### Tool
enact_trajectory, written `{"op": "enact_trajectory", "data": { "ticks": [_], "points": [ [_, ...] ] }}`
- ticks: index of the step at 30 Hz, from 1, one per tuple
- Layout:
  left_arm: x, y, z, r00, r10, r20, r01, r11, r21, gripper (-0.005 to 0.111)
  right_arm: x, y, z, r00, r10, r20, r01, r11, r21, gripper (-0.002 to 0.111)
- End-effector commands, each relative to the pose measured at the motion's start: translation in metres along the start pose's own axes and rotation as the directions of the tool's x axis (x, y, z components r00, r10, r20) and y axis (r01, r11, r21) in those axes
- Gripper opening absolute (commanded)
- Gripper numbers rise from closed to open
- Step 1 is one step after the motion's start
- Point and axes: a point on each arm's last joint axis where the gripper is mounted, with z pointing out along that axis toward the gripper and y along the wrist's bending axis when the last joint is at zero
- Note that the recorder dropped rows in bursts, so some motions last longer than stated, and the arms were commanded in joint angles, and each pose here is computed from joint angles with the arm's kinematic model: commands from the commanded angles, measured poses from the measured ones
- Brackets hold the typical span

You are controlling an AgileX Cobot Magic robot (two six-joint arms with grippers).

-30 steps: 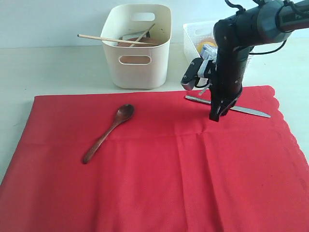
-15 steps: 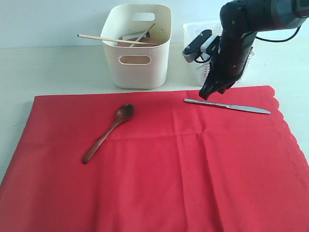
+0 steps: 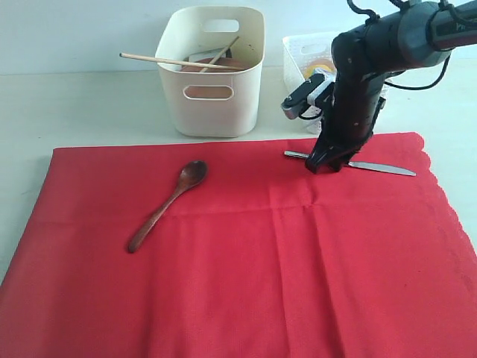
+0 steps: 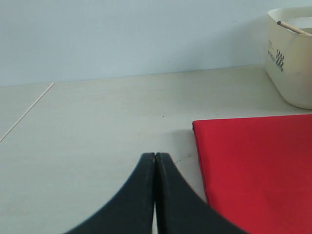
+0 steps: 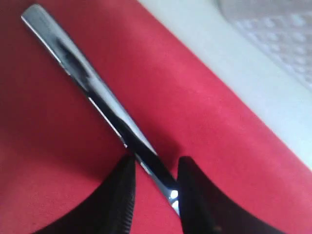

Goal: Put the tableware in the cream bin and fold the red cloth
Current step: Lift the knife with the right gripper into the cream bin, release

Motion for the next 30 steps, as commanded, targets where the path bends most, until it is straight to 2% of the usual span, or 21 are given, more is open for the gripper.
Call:
{"op": "enact_trajectory", "data": {
  "ticks": [1,8,20,23,24,30],
  "points": [
    [-0.001,0.0,0.0,1.0,-0.003,0.012,0.003,1.0,0.003,0.001,0.005,0.005,0.013,0.999,-0.026,-0.043,0.022,0.995,-0.102,0.031],
    [-0.001,0.0,0.0,1.0,-0.003,0.012,0.003,1.0,0.003,0.001,0.008,0.015,0.012,0.997,-0.034,-0.068,0.019,0.977,-0.212,0.026],
    [-0.001,0.0,0.0,1.0,-0.003,0.012,0.003,1.0,0.003,0.001,0.013,0.016,0.006,0.991,-0.065,-0.121,0.035,0.972,-0.23,0.014],
    [-0.001,0.0,0.0,1.0,-0.003,0.012,0.003,1.0,0.003,0.001,0.012,0.012,-0.012,0.995,-0.056,-0.078,0.038,0.977,-0.21,0.007],
    [-0.001,0.0,0.0,1.0,-0.003,0.012,0.003,1.0,0.003,0.001,0.01,0.009,-0.026,0.998,-0.049,-0.04,0.04,0.981,-0.191,0.0],
    [-0.001,0.0,0.0,1.0,-0.003,0.012,0.003,1.0,0.003,0.001,0.007,0.001,-0.08,0.992,-0.017,0.124,0.033,0.991,-0.13,0.0]
  ]
}}
